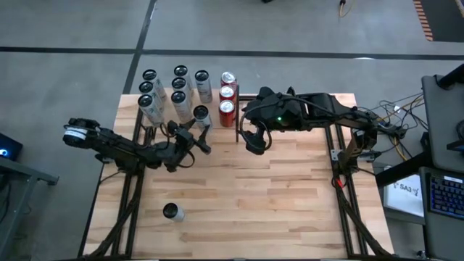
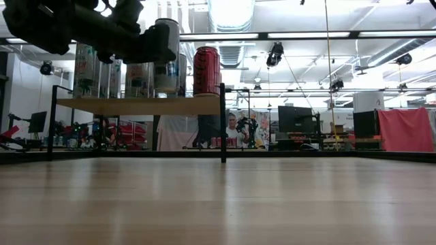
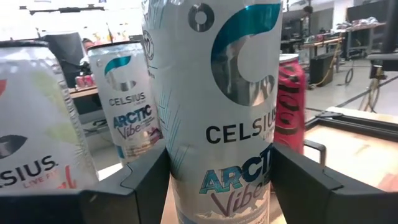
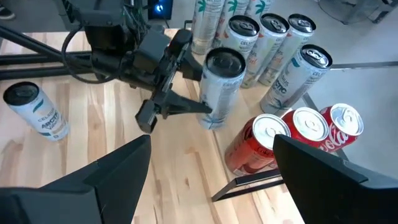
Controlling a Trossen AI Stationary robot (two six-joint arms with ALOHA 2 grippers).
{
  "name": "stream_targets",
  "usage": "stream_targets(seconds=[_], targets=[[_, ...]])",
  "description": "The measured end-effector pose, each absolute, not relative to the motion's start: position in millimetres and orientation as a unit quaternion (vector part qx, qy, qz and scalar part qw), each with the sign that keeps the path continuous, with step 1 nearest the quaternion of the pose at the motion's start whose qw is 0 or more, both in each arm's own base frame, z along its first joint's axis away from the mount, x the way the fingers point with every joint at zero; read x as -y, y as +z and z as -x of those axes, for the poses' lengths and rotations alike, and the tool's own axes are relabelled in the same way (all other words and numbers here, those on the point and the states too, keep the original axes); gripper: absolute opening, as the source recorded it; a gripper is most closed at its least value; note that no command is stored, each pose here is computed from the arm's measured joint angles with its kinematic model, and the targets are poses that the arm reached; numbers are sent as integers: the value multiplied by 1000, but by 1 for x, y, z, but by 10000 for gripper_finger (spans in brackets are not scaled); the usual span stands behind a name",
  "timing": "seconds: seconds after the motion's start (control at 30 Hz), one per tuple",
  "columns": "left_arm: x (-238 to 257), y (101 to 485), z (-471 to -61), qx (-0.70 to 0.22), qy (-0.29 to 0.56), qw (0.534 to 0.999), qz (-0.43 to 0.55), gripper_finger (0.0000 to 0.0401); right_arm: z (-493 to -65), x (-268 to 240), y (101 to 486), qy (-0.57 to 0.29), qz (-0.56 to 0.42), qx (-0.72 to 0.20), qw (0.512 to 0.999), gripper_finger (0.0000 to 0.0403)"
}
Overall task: Place canned beverage on shelf
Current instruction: Put the right white blue soda can on the shelf aligned with the other white blue soda can
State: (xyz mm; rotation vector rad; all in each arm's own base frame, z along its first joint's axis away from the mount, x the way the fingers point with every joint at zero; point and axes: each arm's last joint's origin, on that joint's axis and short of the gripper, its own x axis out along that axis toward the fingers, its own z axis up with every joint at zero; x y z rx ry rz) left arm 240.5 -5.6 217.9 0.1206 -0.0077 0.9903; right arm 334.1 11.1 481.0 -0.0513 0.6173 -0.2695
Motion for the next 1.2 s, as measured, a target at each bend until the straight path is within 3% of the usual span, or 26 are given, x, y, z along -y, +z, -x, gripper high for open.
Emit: stream_targets(seconds=[0.4,1.2], targets=[[-4,216,-241,4,492,869,-46,221,-343,-11,463,-133,31,-333,933,327],[-10,211,-257,-2,504,863,-39,236,-346,-11,463,-127,45,-321,937,327]])
